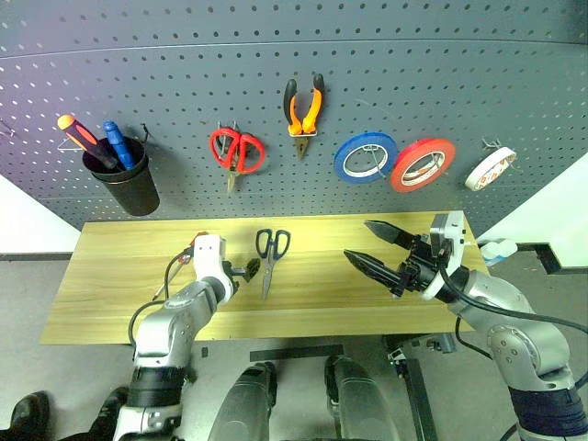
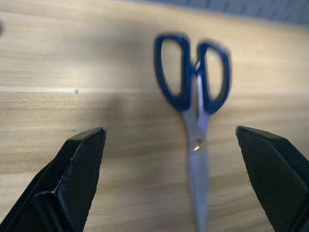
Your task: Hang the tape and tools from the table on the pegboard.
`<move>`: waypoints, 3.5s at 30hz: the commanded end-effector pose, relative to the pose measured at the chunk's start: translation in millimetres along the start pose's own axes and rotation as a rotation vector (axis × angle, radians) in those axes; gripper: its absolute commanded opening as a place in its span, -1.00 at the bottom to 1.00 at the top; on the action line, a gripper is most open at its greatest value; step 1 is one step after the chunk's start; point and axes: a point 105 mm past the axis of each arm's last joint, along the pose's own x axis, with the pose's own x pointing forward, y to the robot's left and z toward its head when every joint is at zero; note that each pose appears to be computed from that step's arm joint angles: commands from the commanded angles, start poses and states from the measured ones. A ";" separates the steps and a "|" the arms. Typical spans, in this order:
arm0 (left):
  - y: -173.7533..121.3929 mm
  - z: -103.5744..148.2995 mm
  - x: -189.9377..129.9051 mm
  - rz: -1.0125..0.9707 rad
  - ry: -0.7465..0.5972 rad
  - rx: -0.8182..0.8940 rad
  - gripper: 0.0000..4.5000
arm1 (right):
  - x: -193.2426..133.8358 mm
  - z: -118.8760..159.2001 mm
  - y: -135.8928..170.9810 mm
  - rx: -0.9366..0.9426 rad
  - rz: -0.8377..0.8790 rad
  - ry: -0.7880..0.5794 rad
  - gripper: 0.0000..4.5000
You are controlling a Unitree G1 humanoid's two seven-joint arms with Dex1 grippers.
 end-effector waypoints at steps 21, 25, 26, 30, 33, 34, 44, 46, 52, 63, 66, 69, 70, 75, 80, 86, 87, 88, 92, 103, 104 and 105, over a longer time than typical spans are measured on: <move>-23.8 -13.9 31.7 -0.028 0.228 0.171 1.00 | 11.1 13.9 -1.6 -0.058 -0.028 -0.066 0.98; -25.9 -19.4 33.2 -0.042 0.256 0.191 1.00 | 9.5 12.2 -4.2 -0.063 -0.041 -0.070 0.98; -27.3 -19.7 33.6 -0.049 0.259 0.194 1.00 | 9.3 11.6 -4.2 -0.064 -0.040 -0.068 0.98; -32.1 -21.5 37.2 -0.075 0.262 0.181 1.00 | 8.1 12.5 -5.3 -0.072 -0.054 -0.079 0.98; -34.2 -22.6 40.5 -0.084 0.271 0.184 1.00 | 9.5 15.2 -3.8 -0.079 -0.058 -0.081 0.98; -34.2 -24.0 41.6 -0.083 0.281 0.180 1.00 | 10.3 16.9 -3.3 -0.082 -0.062 -0.086 0.98; -33.2 -27.0 49.1 -0.087 0.323 0.179 1.00 | 14.0 26.3 -4.3 -0.105 -0.091 -0.100 0.98; -32.8 -29.6 48.8 -0.088 0.332 0.161 0.92 | 13.8 27.7 -6.5 -0.111 -0.101 -0.105 1.00; -29.4 -34.0 47.3 -0.070 0.350 0.142 0.16 | 13.6 28.6 -10.5 -0.119 -0.112 -0.111 1.00; -30.2 -38.6 44.8 -0.071 0.377 0.100 -0.77 | 11.8 23.8 -11.3 -0.115 -0.107 -0.103 1.00; -30.4 -37.7 44.7 -0.067 0.370 0.077 -0.77 | 12.2 22.9 -10.4 -0.108 -0.103 -0.101 1.00; -29.9 -36.2 44.9 -0.065 0.358 0.068 -0.77 | 11.5 17.5 -8.2 -0.086 -0.083 -0.083 1.00; -28.5 -35.3 44.9 -0.055 0.352 0.067 -0.77 | 9.9 12.3 -6.4 -0.078 -0.067 -0.058 1.00; -26.1 -34.3 43.0 -0.048 0.338 0.068 -0.77 | -2.7 -3.6 0.9 -0.024 0.016 0.022 1.00; -24.9 -33.8 42.0 -0.041 0.329 0.085 -0.77 | -20.8 -15.1 -3.8 -0.074 0.054 0.112 1.00; -22.1 -28.1 42.5 -0.028 0.296 0.080 -0.77 | -30.8 -21.7 -10.7 -0.149 0.069 0.176 1.00; -20.9 -26.3 42.6 -0.024 0.286 0.087 -0.77 | -29.3 -21.2 -10.4 -0.155 0.068 0.170 1.00; -19.1 -23.3 43.1 -0.018 0.268 0.108 -0.77 | -26.7 -19.4 -9.9 -0.160 0.065 0.160 1.00; -15.8 -11.9 43.3 -0.001 0.172 0.155 -0.77 | -20.8 -14.8 -7.8 -0.161 0.058 0.142 1.00; -11.9 -14.2 24.3 0.011 -0.015 0.226 -0.77 | -24.0 -17.4 -10.9 -0.220 0.050 0.178 1.00; -14.3 -12.2 23.6 0.001 -0.030 0.222 -0.77 | -24.3 -17.8 -11.1 -0.217 0.051 0.177 1.00; -15.7 -11.7 23.3 -0.007 -0.032 0.207 -0.77 | -24.3 -16.9 -12.2 -0.214 0.055 0.161 1.00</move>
